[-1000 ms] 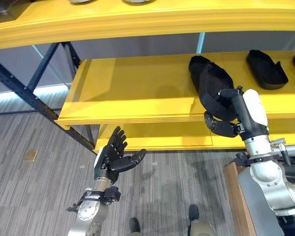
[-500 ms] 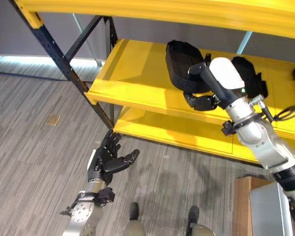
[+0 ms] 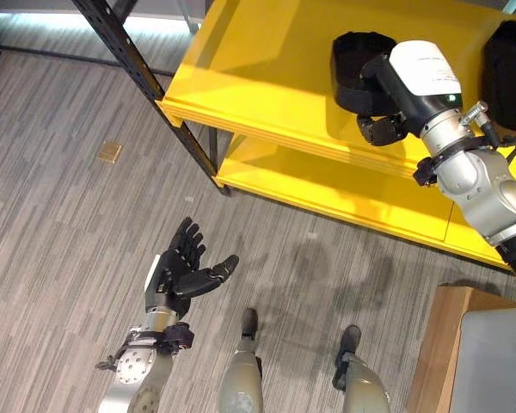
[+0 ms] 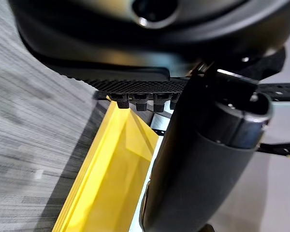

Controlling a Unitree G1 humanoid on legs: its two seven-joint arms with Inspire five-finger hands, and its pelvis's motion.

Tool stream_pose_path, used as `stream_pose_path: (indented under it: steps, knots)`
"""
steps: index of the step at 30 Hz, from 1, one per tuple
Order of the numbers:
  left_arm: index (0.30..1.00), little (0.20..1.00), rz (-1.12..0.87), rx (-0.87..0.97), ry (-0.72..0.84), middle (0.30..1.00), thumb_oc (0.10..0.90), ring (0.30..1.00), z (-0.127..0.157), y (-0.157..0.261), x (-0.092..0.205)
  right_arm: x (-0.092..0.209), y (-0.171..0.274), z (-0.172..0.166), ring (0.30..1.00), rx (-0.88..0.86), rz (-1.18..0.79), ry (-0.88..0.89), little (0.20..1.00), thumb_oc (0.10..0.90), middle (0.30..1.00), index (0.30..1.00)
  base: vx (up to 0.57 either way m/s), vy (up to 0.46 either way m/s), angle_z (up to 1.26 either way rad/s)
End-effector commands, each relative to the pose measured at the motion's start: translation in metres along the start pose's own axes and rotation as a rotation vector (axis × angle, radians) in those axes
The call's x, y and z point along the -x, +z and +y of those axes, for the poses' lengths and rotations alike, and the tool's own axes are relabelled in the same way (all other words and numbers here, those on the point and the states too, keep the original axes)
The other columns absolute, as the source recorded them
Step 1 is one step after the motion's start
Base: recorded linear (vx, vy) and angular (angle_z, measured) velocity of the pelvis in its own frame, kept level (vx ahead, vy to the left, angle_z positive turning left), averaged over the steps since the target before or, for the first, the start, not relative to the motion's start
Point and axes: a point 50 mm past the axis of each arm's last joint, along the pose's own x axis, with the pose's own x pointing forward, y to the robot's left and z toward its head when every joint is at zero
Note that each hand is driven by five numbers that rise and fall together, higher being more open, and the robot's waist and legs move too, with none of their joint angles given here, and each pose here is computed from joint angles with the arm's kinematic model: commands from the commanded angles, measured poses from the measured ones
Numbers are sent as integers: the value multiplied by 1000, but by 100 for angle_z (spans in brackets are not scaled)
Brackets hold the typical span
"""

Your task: Move parts from the plastic box to the shelf.

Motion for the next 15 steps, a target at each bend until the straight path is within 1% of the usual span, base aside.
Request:
stream_pose_path:
  steps: [1,4,8,15]
  knots:
    - [1000,1000,-293,-3,-126,1000,900,1000,-18,58,-3,-27,28,-94,300,118,-131,-314,300,400,300,300,0,0,0]
    - [1000,1000,-293,1,-129,1000,900,1000,-20,57,-3,-30,22,-94,300,131,-102,-302,300,400,300,300,-6,-6,1]
    - [1000,1000,-311,3,-142,1000,900,1000,-24,60,-5,-39,10,-85,300,132,-22,-257,300,400,300,300,-2,-3,-1]
    - [1000,1000,-334,12,-137,1000,900,1000,-26,63,-6,-49,-2,-74,300,48,89,-273,300,400,300,300,0,0,0]
